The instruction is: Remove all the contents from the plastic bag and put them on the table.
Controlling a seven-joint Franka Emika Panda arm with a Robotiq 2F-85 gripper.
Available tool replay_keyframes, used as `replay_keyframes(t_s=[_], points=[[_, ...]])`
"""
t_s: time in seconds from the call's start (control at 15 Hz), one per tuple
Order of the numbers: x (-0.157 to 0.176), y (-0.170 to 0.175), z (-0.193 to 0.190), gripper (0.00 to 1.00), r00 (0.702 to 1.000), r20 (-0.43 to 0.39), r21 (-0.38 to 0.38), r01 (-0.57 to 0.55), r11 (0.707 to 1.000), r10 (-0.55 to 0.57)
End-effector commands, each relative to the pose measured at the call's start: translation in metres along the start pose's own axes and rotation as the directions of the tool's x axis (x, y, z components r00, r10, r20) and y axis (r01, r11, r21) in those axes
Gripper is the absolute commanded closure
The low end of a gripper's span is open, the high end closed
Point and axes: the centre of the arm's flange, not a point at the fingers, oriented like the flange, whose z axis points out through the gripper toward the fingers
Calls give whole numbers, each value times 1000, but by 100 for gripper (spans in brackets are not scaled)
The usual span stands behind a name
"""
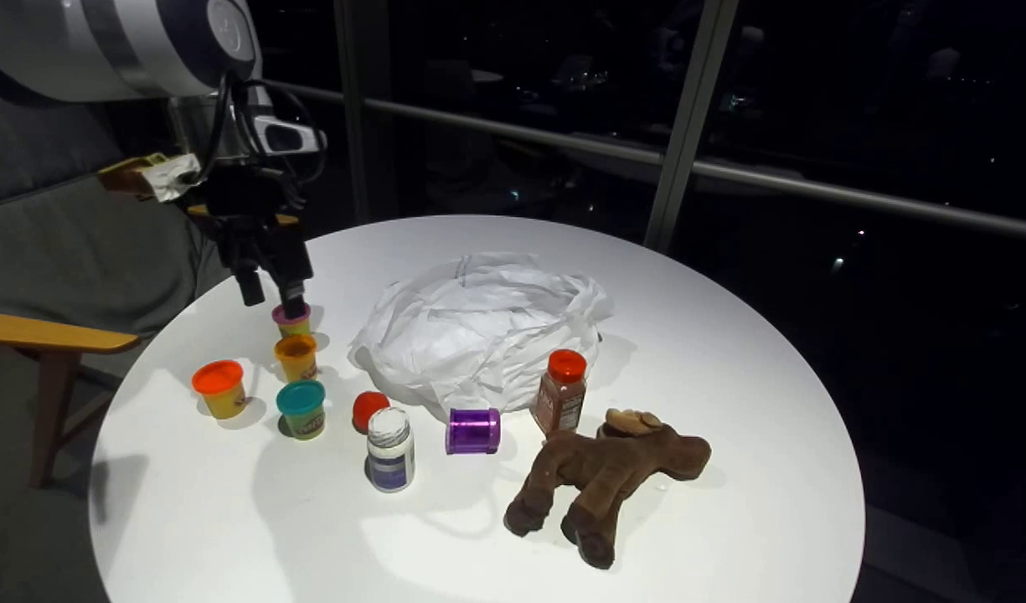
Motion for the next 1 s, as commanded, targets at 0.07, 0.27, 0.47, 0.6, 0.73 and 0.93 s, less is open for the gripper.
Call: replay_keyframes(t_s=[0.07, 0.27, 0.47, 0.6, 0.73, 0.93], points=[[42, 64, -41, 0, 983, 79, -44, 172, 984, -168], [55, 110, -65, 0, 934, 168, -39, 327, 944, -317], [61, 146, -102, 0, 879, 173, 3, 452, 892, -445], [62, 159, -132, 0, 866, 147, 40, 478, 877, -479], [54, 166, -166, 0, 870, 133, 81, 468, 880, -475], [34, 162, -217, 0, 893, 160, 161, 396, 904, -420]])
